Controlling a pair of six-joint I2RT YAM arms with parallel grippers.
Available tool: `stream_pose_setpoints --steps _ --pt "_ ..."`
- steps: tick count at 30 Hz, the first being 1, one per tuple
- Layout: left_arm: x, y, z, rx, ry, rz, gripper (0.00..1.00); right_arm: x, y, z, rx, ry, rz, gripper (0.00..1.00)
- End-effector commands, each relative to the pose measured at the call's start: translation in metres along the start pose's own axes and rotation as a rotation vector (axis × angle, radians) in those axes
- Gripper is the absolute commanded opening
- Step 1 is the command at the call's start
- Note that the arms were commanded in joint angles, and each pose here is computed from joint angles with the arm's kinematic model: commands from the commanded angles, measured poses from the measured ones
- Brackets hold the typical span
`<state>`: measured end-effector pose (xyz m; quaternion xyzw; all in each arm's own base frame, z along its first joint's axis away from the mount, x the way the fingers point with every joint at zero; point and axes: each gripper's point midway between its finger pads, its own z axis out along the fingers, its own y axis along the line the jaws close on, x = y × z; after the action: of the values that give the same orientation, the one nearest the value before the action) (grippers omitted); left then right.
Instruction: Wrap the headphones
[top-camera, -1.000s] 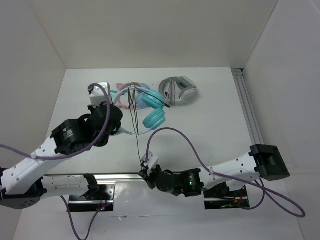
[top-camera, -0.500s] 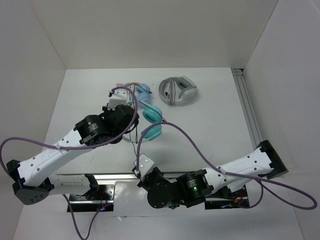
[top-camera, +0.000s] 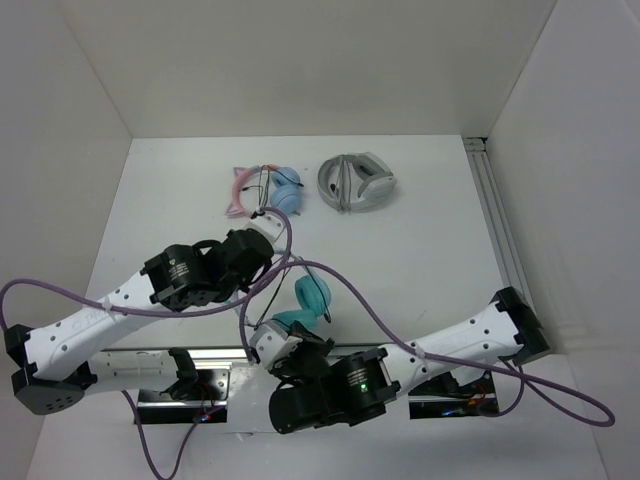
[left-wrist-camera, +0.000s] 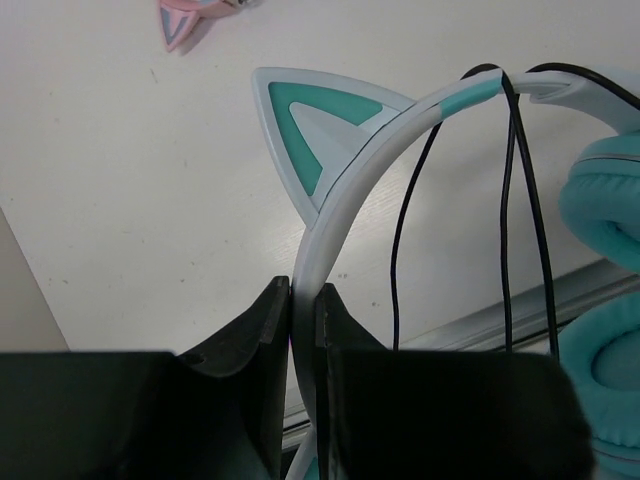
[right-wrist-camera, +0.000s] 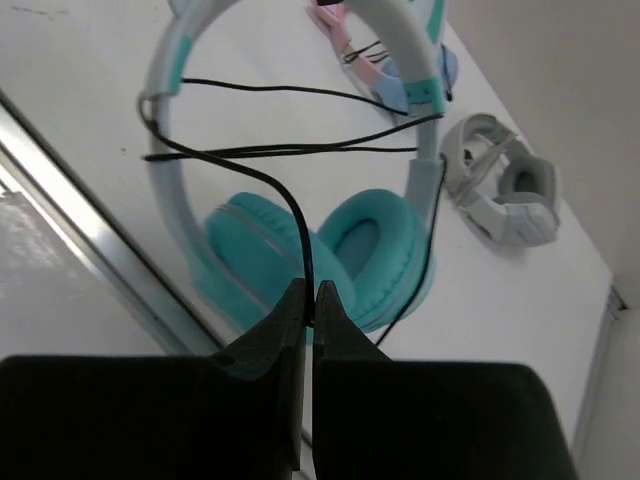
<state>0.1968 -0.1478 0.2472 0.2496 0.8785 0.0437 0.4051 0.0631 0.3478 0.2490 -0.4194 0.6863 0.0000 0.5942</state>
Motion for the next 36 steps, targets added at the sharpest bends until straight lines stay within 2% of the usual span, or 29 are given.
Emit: stream_pose_setpoints --steps 1,9,15,16,17,19,22,25,30,36 --pt "0.005 -0.017 -0.006 0.109 0.008 0.077 0.0 -0.002 -0.019 -0.002 0.123 -0.007 -0.099 0.0" --pt "0.009 -0.033 -0.023 0.28 -0.023 0.121 0.0 -0.01 -0.042 -0.009 0.248 -0.045 -0.082 0.0" --pt "0.012 -0.058 -0.031 0.441 -0.032 0.182 0.0 -0.017 -0.068 -0.015 0.282 -0.08 0.022 0.0" --pt "0.012 -0.056 -0.033 0.443 -0.04 0.179 0.0 -0.016 -0.072 -0.013 0.278 -0.069 -0.008 0.0" --pt "0.012 -0.058 -0.034 0.452 -0.039 0.179 0.0 -0.023 -0.076 -0.015 0.261 -0.091 0.069 0.0" --pt "0.011 -0.055 -0.035 0.444 -0.05 0.175 0.0 -0.016 -0.079 -0.013 0.249 -0.089 0.035 0.0" --pt "0.011 -0.047 -0.035 0.4 -0.045 0.168 0.0 -0.012 -0.086 -0.008 0.187 -0.099 0.124 0.0" --pt "0.004 -0.038 -0.039 0.368 -0.07 0.146 0.0 -0.009 -0.082 0.0 0.067 -0.128 0.155 0.01" --pt "0.0 -0.043 -0.049 0.422 -0.094 0.144 0.0 -0.008 -0.078 0.009 -0.034 -0.17 0.179 0.03" --pt "-0.002 -0.047 -0.054 0.461 -0.111 0.159 0.0 -0.003 -0.087 0.015 0.023 -0.164 0.167 0.04"
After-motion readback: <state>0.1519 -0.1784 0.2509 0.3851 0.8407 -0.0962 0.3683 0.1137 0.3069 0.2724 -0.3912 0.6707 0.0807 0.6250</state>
